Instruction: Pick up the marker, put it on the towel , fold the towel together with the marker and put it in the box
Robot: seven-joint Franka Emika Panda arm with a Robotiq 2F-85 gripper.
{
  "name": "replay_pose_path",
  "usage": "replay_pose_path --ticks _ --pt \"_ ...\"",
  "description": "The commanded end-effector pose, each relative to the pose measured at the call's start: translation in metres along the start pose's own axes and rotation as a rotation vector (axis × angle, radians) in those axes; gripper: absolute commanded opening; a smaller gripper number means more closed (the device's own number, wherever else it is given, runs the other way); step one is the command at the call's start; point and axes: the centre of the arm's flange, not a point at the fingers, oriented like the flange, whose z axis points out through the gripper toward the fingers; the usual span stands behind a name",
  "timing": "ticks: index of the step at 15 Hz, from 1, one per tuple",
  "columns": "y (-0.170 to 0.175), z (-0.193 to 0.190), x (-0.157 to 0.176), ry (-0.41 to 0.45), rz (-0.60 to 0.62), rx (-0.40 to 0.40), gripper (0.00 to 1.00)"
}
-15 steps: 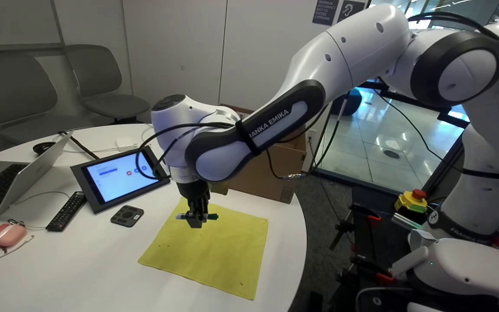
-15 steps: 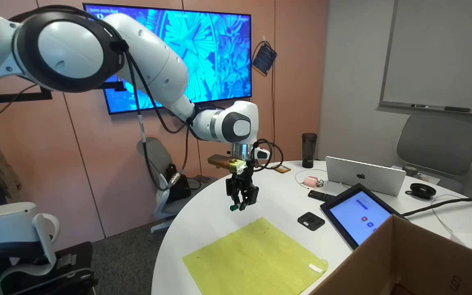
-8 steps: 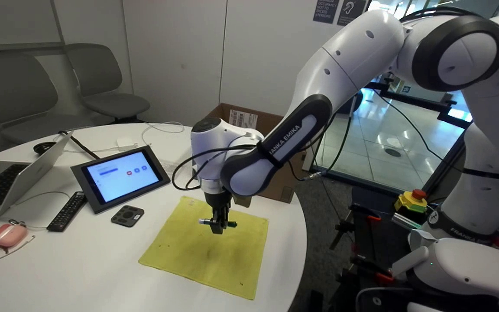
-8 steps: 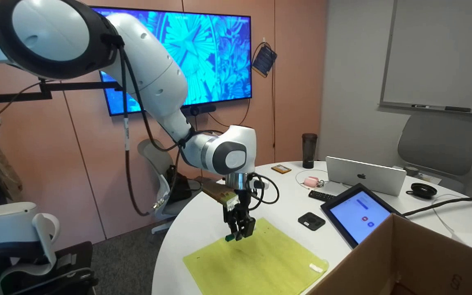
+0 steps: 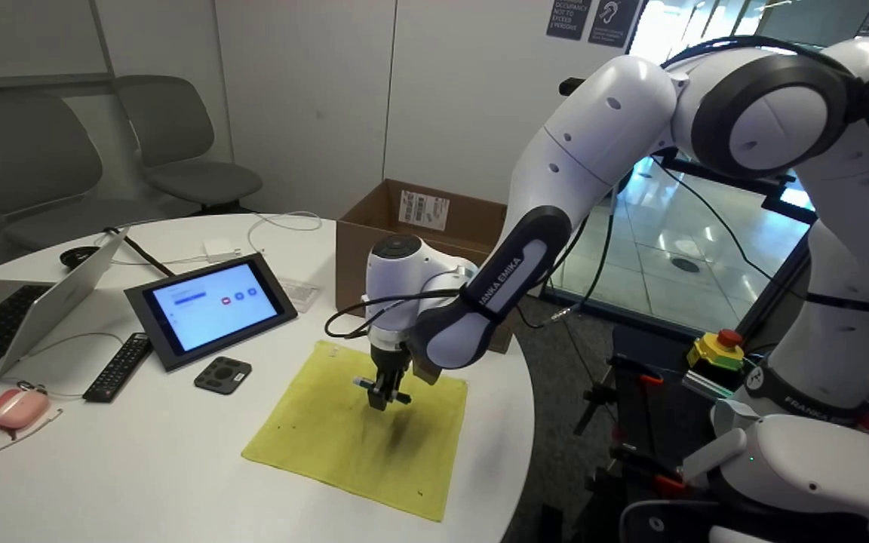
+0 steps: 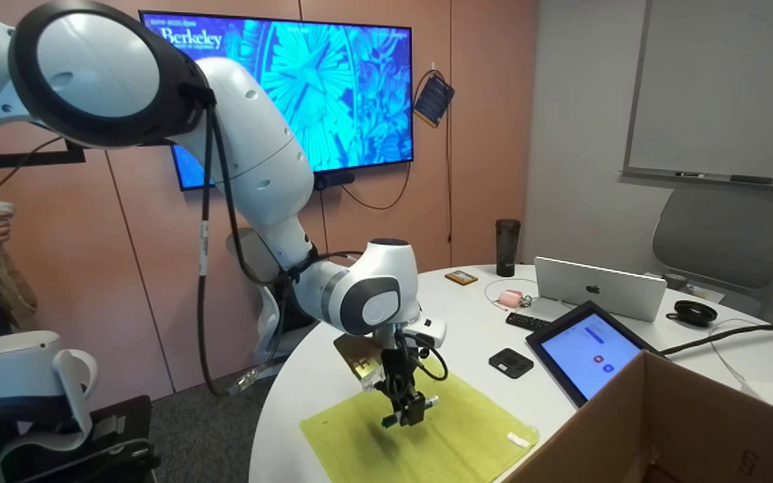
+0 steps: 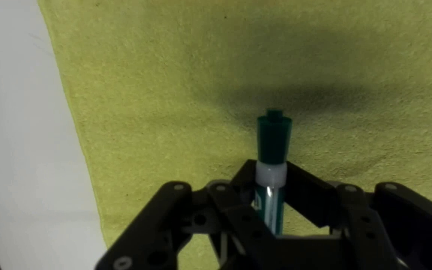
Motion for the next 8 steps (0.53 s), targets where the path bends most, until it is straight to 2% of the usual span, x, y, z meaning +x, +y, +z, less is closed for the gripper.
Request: replay_pose_path --ticks 1,8 --pt "-0.002 0.009 -0.005 0.043 0.027 -0.027 0.13" --pt "-0.016 0.029 -0.011 0.039 0.006 -0.074 0.13"
